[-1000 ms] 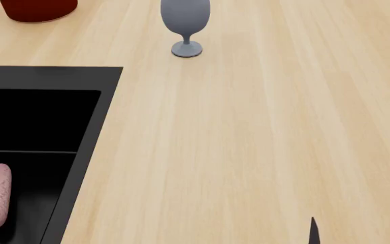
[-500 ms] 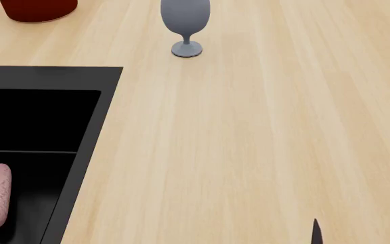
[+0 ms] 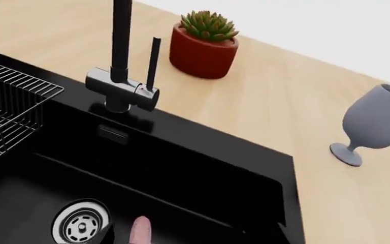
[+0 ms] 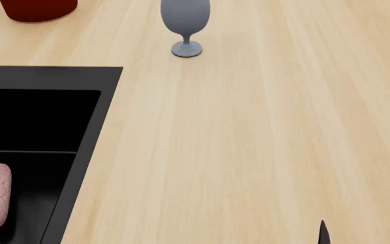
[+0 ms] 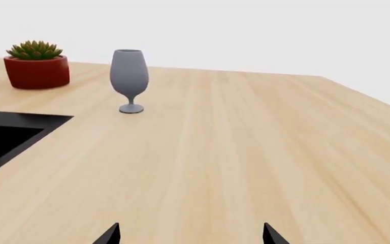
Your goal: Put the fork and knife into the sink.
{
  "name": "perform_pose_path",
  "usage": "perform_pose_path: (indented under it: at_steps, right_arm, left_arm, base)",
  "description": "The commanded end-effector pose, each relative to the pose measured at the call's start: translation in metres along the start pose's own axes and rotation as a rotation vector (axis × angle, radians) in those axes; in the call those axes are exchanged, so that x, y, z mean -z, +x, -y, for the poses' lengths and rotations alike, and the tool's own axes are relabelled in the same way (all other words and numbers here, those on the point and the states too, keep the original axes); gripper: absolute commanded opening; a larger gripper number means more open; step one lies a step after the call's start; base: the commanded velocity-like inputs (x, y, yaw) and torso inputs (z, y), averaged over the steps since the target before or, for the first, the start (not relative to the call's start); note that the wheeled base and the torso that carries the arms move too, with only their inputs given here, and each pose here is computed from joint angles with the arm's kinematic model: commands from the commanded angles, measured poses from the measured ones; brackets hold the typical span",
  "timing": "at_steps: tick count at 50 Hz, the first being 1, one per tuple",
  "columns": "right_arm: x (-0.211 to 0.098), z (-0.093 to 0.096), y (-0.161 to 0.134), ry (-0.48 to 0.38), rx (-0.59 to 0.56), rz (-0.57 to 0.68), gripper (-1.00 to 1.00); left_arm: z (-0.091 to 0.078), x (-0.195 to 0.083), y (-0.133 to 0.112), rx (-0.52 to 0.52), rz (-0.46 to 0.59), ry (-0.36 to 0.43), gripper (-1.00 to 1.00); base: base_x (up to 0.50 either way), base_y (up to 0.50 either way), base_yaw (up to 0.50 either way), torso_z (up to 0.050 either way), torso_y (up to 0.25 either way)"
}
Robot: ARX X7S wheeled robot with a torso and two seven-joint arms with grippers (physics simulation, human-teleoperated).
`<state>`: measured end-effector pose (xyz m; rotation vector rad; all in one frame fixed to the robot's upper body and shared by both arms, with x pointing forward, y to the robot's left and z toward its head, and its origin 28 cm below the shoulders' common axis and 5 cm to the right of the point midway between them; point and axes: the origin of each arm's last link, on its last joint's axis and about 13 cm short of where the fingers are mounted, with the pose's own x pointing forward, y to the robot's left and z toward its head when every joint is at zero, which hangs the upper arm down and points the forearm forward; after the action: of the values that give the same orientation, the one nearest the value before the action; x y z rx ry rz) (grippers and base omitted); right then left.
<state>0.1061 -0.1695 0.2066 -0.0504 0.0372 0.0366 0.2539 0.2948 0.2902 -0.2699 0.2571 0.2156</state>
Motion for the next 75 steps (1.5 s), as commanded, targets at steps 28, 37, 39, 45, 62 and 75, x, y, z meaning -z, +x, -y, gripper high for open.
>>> perform_pose_path:
  at_steps: [28, 37, 39, 45, 62, 75]
  right_arm:
    - [-0.063, 0.036, -0.001, -0.126, 0.285, 0.421, 1.0]
    - [-0.084, 0.039, -0.013, -0.154, 0.318, 0.514, 1.0]
    - [-0.084, 0.038, -0.012, -0.154, 0.32, 0.514, 1.0]
    - [-0.088, 0.038, -0.013, -0.18, 0.326, 0.529, 1.0]
    - [-0.109, 0.041, -0.015, -0.217, 0.334, 0.598, 1.0]
    - [-0.105, 0.038, -0.014, -0.224, 0.327, 0.586, 1.0]
  left_arm:
    - [0.003, 0.034, -0.106, 0.081, 0.684, 0.23, 1.0]
    - [-0.006, 0.052, -0.095, 0.012, 0.734, 0.206, 1.0]
    - [-0.008, 0.054, -0.093, 0.034, 0.714, 0.176, 1.0]
    - [-0.008, 0.058, -0.09, 0.035, 0.703, 0.193, 1.0]
    - [-0.008, 0.057, -0.1, 0.018, 0.785, 0.253, 1.0]
    - [-0.008, 0.059, -0.097, 0.03, 0.778, 0.254, 1.0]
  base:
    - [0.0, 0.0, 0.0, 0.0, 0.0]
    - [0.0, 0.0, 0.0, 0.0, 0.0]
    - [0.0, 0.0, 0.0, 0.0, 0.0]
    - [0.0, 0.0, 0.0, 0.0, 0.0]
    - [0.0, 0.39, 0.0, 0.0, 0.0]
    - [0.0, 0.5, 0.0, 0.0, 0.0]
